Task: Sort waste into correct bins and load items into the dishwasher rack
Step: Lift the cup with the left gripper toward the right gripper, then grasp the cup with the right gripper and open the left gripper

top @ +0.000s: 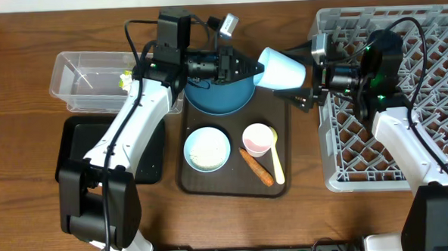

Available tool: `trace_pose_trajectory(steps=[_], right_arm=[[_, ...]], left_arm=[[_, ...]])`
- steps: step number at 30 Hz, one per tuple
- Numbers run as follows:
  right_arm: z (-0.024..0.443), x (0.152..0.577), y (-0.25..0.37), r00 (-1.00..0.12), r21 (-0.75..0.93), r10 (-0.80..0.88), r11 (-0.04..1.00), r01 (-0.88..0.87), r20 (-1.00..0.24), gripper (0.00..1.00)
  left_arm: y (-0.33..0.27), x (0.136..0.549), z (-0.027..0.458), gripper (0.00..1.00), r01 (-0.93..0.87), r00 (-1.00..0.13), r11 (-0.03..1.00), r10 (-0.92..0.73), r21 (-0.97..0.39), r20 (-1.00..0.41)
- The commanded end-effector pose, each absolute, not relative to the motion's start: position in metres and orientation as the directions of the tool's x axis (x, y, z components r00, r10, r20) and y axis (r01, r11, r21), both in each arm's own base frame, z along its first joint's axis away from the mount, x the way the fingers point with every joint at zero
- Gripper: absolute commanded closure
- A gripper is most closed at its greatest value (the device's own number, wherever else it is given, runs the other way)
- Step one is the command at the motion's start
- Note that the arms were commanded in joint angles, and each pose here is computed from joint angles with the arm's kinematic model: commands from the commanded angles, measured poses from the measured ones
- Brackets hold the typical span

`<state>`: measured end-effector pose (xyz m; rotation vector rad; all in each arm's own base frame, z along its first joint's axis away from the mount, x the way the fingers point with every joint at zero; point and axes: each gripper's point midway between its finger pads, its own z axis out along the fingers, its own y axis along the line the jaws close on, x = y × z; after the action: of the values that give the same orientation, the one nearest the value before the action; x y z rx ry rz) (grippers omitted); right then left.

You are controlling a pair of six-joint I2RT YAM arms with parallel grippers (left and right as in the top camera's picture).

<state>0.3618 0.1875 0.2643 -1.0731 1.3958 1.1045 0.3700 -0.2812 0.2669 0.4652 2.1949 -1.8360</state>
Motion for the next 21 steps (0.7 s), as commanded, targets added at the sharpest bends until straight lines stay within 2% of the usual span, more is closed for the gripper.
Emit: trace_pose_trajectory(steps=[1, 9, 12, 21], right_arm=[[0.27, 0.364, 0.19, -0.072, 0.063, -0.046, 0.178, -0.982, -0.996, 0.06], [0.277, 0.358, 0.191, -0.036, 0.031, -0.032, 0.138, -0.99, -0.999, 0.06], [0.277, 0.359, 0.19, -0.037, 0.032, -0.032, 0.139, -0.99, -0.999, 0.11], [0.277, 0.363, 0.182, -0.054, 0.048, -0.029, 0.163, -0.985, -0.998, 0.12]], left_arm=[[-0.283, 0.366, 0.275, 0.94, 0.388, -0.921, 0.135, 0.099, -0.912, -0.377], [-0.282, 0.374, 0.27, 0.94, 0.382, -0.924, 0.175, 0.069, -0.908, -0.375], [-0.282, 0.374, 0.27, 0.94, 0.382, -0.924, 0.175, 0.068, -0.908, -0.375], [-0.274, 0.386, 0.278, 0.94, 0.37, -0.928, 0.173, 0.024, -0.913, -0.372]])
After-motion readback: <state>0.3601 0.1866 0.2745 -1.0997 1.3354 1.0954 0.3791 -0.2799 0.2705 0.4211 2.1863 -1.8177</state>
